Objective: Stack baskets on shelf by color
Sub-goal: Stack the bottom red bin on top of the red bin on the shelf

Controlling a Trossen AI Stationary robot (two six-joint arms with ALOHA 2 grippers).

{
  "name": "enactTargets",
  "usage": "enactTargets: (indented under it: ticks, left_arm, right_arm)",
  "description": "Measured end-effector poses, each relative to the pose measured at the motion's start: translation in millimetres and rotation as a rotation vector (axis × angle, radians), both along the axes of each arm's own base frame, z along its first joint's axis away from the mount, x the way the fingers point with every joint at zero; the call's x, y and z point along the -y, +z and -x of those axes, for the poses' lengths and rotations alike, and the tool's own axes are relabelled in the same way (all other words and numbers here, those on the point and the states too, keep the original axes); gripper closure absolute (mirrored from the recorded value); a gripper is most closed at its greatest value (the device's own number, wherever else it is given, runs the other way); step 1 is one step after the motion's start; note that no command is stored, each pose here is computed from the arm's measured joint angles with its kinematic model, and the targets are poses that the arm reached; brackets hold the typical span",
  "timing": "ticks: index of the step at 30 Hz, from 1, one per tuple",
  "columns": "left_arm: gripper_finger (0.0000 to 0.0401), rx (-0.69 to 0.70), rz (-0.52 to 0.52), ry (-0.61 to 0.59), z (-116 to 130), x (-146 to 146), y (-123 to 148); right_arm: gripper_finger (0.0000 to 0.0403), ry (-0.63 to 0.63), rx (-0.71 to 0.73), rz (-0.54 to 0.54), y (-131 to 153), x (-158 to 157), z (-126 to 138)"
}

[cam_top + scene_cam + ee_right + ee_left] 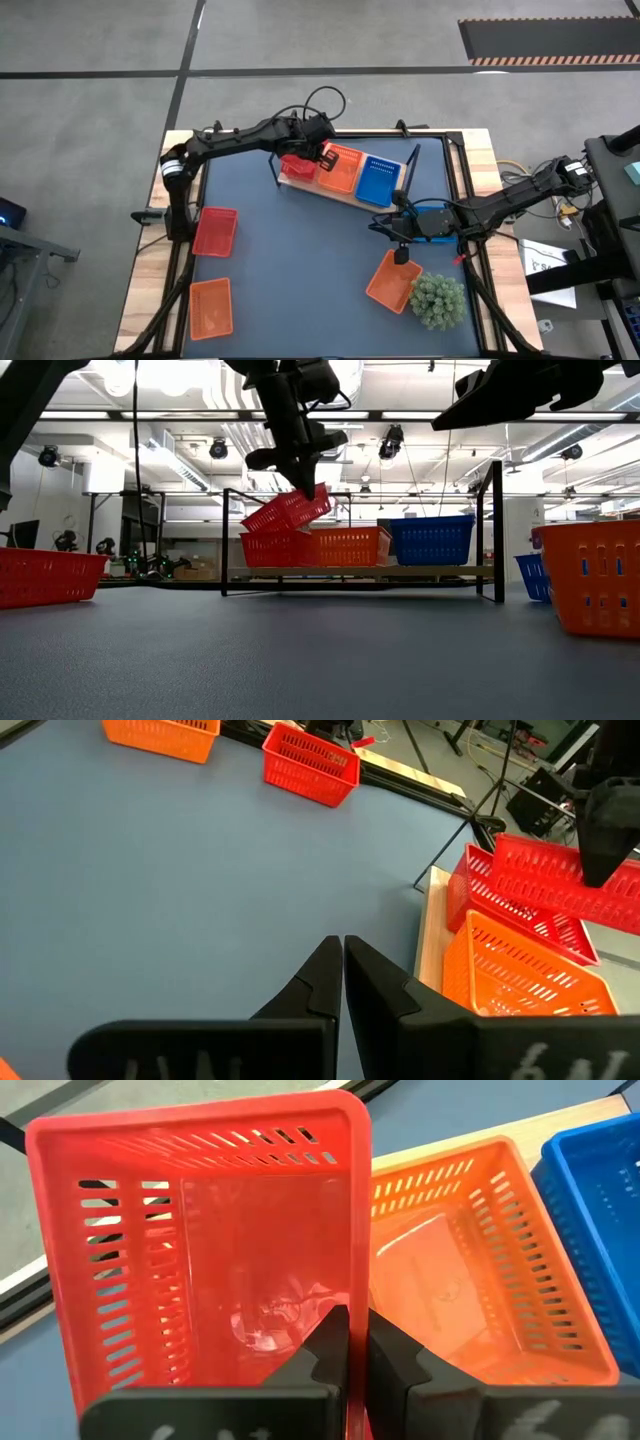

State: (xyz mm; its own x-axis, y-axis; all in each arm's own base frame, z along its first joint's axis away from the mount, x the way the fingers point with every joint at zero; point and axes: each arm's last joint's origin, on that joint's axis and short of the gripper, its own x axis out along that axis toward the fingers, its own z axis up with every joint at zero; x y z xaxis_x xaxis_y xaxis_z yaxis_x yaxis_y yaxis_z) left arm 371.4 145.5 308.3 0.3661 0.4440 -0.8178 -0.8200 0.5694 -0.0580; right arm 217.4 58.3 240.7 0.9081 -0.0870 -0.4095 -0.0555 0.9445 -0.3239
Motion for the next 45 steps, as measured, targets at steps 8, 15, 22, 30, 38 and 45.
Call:
enactTargets:
  ticks: [8, 15, 22, 30, 38, 45]
  left_arm:
    - [0.0401, 0.000, -0.002, 0.001, -0.1, -0.1, 0.0]
    - [0.0374, -0.016, -0.001, 0.004, 0.9, -0.4, -4.5]
    - [0.0320, -0.022, -0.002, 0.004, 1.3, -0.3, -5.2]
    - [0.0301, -0.016, -0.007, -0.208, 5.9, 5.7, 15.1]
    - [0.0300, -0.235, -0.123, -0.768, 42.7, 35.0, 46.0]
    - [0.0300, -0.394, -0.192, -0.944, 77.6, 51.5, 40.8]
  right_arm:
    - [0.0394, -0.003, 0.001, -0.008, 0.0, 0.0, 0.0]
    - [0.0394, -0.003, 0.000, -0.007, -0.1, 0.0, 0.0]
    - [0.0394, -0.004, -0.012, -0.004, -1.3, 0.2, 0.5]
    - [0.0394, -0.010, -0.023, -0.013, -2.4, 0.3, 1.0]
    - [0.0394, -0.011, -0.022, -0.016, -2.4, 0.4, 1.0]
    - [0.0394, -0.013, -0.019, -0.019, -2.2, 0.4, 0.9]
